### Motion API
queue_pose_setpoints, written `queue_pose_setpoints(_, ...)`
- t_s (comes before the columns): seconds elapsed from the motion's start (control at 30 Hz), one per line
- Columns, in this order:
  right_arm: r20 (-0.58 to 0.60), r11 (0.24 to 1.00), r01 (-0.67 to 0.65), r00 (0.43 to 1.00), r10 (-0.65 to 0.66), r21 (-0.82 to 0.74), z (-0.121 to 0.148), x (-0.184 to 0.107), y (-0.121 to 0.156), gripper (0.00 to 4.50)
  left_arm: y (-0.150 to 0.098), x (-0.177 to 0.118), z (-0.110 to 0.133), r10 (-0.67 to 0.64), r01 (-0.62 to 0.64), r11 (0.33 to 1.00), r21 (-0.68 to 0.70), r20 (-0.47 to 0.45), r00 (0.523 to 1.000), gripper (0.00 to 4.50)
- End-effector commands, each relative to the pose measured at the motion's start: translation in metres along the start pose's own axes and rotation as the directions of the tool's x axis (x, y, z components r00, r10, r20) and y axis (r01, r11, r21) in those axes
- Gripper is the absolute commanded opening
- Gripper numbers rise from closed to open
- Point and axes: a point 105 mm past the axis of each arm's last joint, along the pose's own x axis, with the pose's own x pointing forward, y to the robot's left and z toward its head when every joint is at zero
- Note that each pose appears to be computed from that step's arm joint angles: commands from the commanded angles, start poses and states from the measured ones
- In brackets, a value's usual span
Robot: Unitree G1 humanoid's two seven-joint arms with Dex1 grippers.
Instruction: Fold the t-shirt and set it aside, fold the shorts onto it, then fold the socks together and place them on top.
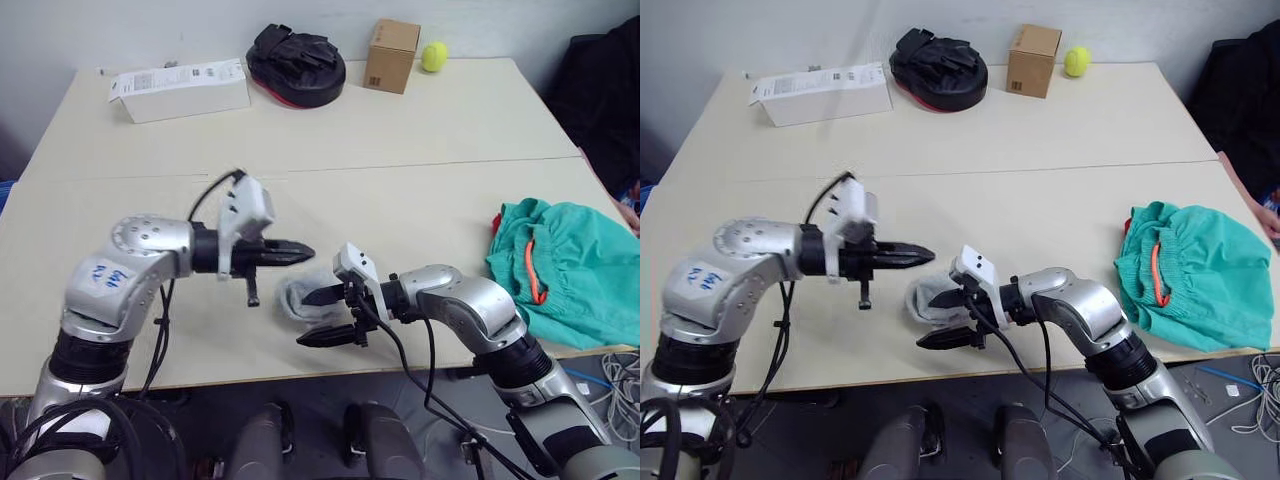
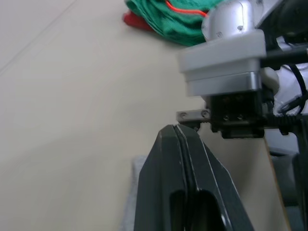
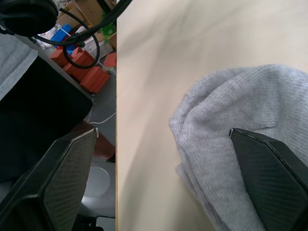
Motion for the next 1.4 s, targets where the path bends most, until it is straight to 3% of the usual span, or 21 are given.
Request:
queue_pose_setpoints(0.03,0.024,1.000,0.019,1.000,-0.019,-0.010,0.004,-0.003,-0.001,4.47,-0.003,0.002,-0.016,0.009,-0.003,0.998,0.066,-0.087,0.996,0.00)
queue_pose_setpoints(0.27,0.046,0.999,0.045,0.998,-0.045,-0.008,0.008,-0.014,-0.001,4.47,-0.006,0.000,-0.050,0.043,-0.020,0.993,0.117,-0.198,0.979,0.00)
queue_pose_setpoints(0.4,0.069,0.998,0.064,0.996,-0.064,0.003,0.018,-0.036,0.000,4.47,-0.006,0.003,-0.059,0.054,-0.030,0.992,0.119,-0.206,0.977,0.00)
queue_pose_setpoints(0.63,0.049,0.969,0.170,0.982,-0.182,0.178,0.020,-0.065,-0.025,4.47,-0.005,0.006,-0.071,0.064,-0.041,0.993,0.109,-0.211,0.975,0.00)
queue_pose_setpoints(0.93,-0.032,0.918,0.192,0.981,-0.193,0.346,0.009,-0.047,-0.048,4.47,-0.005,0.003,-0.084,0.092,-0.068,0.992,0.109,-0.233,0.968,0.00)
queue_pose_setpoints(1.27,-0.083,0.906,0.127,0.991,-0.101,0.403,-0.001,-0.014,-0.040,4.47,-0.005,0.000,-0.087,0.111,-0.088,0.990,0.106,-0.238,0.965,0.00)
queue_pose_setpoints(1.4,-0.086,0.887,0.141,0.990,-0.115,0.439,-0.005,-0.005,-0.046,3.50,-0.006,0.000,-0.087,0.113,-0.089,0.990,0.107,-0.238,0.965,0.00)
